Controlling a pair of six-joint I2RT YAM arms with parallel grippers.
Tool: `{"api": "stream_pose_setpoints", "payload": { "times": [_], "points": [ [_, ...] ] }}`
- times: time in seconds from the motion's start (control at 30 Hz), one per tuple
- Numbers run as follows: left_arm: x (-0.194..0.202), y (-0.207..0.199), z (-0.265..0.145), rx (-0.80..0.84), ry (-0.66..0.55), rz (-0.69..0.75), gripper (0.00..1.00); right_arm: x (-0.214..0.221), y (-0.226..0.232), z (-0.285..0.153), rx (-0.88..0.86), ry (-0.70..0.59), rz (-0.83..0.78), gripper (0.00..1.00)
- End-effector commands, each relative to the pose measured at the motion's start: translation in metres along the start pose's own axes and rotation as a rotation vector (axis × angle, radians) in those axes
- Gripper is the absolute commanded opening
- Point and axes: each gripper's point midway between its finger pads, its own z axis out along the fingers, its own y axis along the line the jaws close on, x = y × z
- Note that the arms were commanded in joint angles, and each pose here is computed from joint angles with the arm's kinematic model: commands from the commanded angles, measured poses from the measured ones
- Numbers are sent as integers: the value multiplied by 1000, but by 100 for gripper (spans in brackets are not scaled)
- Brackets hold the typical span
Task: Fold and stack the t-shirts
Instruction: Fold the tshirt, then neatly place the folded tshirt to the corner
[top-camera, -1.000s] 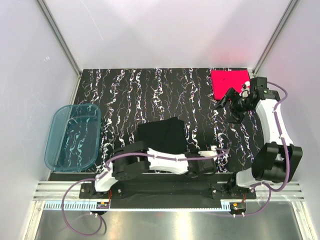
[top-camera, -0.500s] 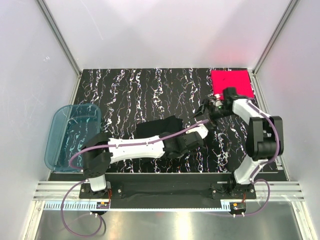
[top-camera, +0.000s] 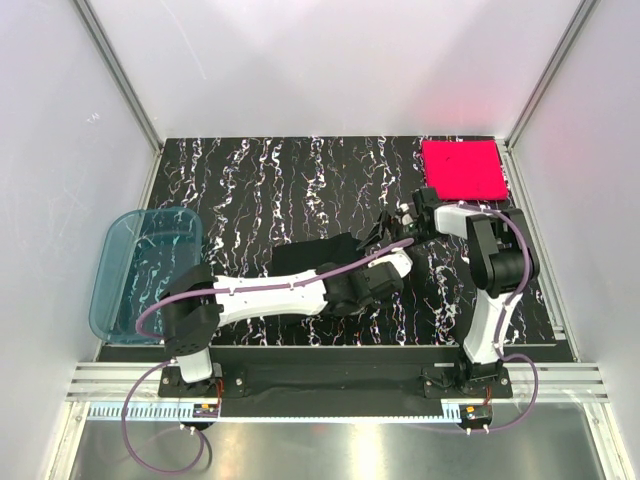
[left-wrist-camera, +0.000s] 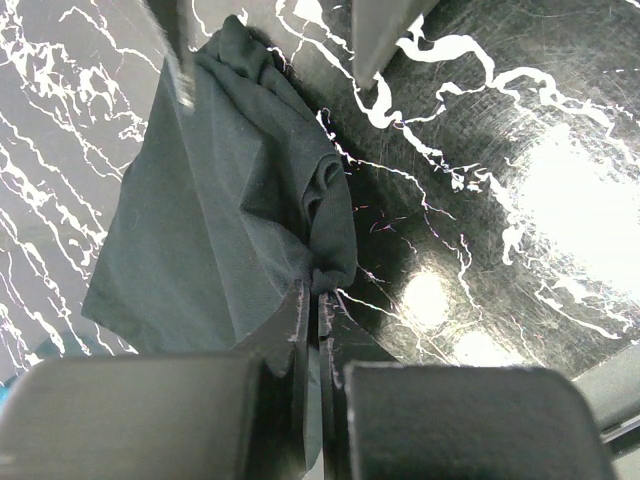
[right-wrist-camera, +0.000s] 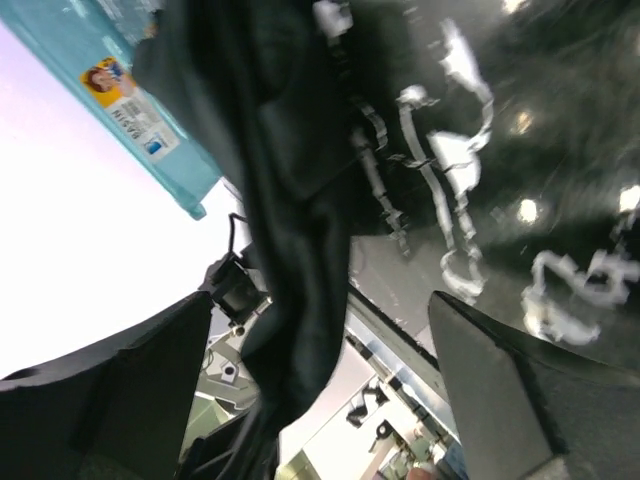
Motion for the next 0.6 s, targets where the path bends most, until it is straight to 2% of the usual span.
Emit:
{"api": "stream_pose_setpoints", "payload": {
  "times": [0.0,0.2,0.43,0.47,0.57],
  "points": [
    [-18,12,-17,3,-65,-53,0,-1,-3,15,-11,19,-26,94],
    [-19,16,-22,-2,-74,-57,0,-17,1,36,4,9,-77,88],
    [-17,17,-23,0,-74,-57,0,-36,13,54,31,18,-115,72],
    [-16,16,-23,3,-73,-57,0,-36,10,57,44,29,-103,65],
    [-16,16,-24,9,-80,-67,0,-38,16,62,42,38,-126,54]
  ]
}}
